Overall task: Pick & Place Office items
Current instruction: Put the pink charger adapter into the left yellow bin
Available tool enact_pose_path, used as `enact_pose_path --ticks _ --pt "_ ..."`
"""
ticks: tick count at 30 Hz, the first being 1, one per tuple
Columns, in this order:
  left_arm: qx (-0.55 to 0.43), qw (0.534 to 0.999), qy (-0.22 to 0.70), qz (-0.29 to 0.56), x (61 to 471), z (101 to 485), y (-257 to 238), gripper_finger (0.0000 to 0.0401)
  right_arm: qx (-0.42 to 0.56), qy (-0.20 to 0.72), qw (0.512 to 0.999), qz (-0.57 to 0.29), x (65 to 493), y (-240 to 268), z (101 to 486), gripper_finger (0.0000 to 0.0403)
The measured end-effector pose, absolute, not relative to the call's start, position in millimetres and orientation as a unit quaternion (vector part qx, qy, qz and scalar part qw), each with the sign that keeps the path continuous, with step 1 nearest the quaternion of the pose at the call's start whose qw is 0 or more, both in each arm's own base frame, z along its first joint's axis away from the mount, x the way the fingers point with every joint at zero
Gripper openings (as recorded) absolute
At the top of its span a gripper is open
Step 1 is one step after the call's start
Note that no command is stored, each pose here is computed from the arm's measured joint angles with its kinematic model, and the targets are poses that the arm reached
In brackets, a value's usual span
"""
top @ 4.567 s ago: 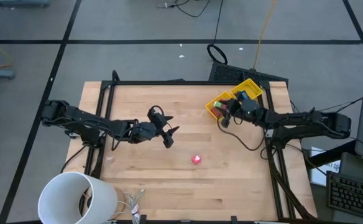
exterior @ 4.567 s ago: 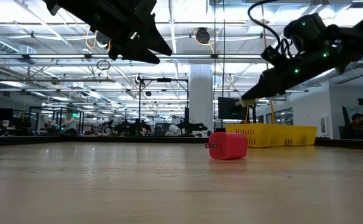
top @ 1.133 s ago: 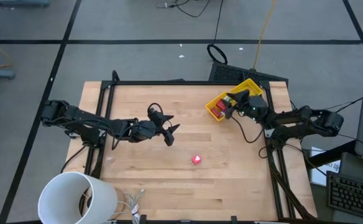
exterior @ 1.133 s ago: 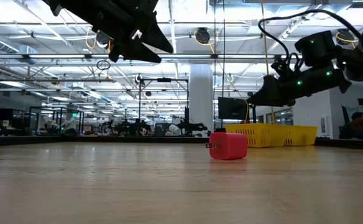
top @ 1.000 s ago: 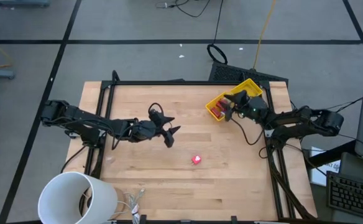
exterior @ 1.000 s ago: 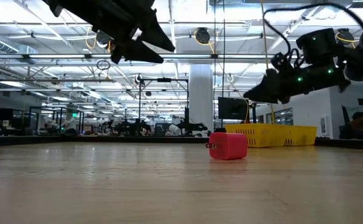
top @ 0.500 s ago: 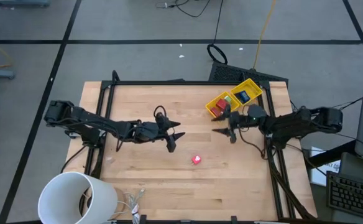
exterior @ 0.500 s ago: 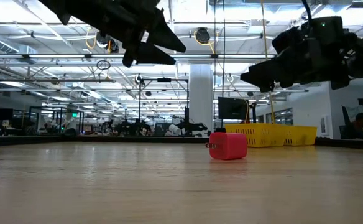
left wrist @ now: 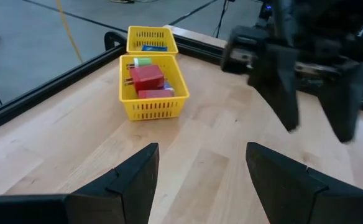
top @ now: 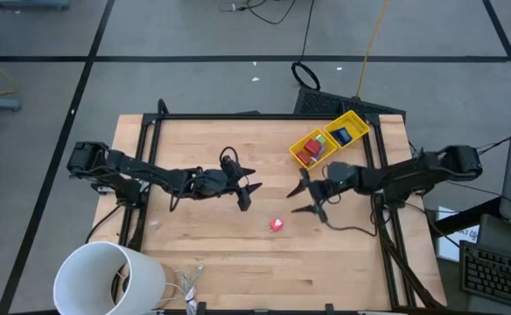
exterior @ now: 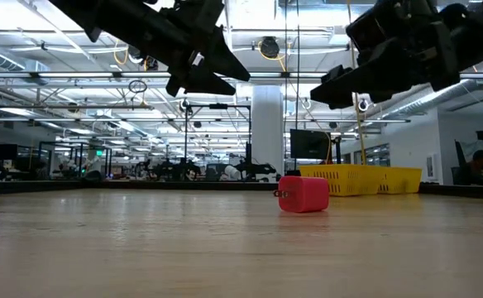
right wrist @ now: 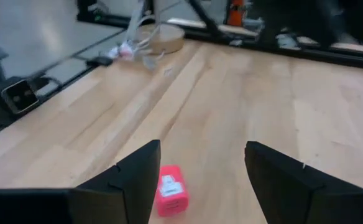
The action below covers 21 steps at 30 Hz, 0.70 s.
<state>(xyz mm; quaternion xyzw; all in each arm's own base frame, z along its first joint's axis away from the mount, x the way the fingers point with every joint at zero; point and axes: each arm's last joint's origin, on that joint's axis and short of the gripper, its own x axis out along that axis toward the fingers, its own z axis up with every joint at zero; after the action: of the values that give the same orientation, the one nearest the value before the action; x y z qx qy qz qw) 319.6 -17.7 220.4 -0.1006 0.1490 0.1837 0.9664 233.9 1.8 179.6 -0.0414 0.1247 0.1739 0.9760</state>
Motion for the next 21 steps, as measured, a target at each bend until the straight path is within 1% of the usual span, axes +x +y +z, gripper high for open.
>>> enact_pose_path --ticks 3,7,10,15,21 --pt "-0.101 0.966 0.150 0.183 319.5 220.3 -17.8 0.0241 -0.050 0.138 0.972 0.183 243.8 16.5 181.1 0.0232" --pt "-0.101 0.966 0.151 0.183 319.5 220.1 -17.8 0.0241 -0.057 0.161 0.968 0.185 264.1 33.4 179.9 0.0254" --pt "-0.103 0.967 0.155 0.171 319.5 219.6 -18.4 0.0241 -0.066 0.198 0.958 0.196 281.1 43.6 173.0 0.0272" --pt "-0.106 0.968 0.160 0.159 319.6 219.1 -19.2 0.0241 -0.106 0.275 0.930 0.219 296.9 50.4 139.4 0.0280" --pt "-0.105 0.968 0.163 0.159 319.4 218.6 -19.1 0.0241 -0.112 0.315 0.917 0.218 307.6 47.4 112.4 0.0273"
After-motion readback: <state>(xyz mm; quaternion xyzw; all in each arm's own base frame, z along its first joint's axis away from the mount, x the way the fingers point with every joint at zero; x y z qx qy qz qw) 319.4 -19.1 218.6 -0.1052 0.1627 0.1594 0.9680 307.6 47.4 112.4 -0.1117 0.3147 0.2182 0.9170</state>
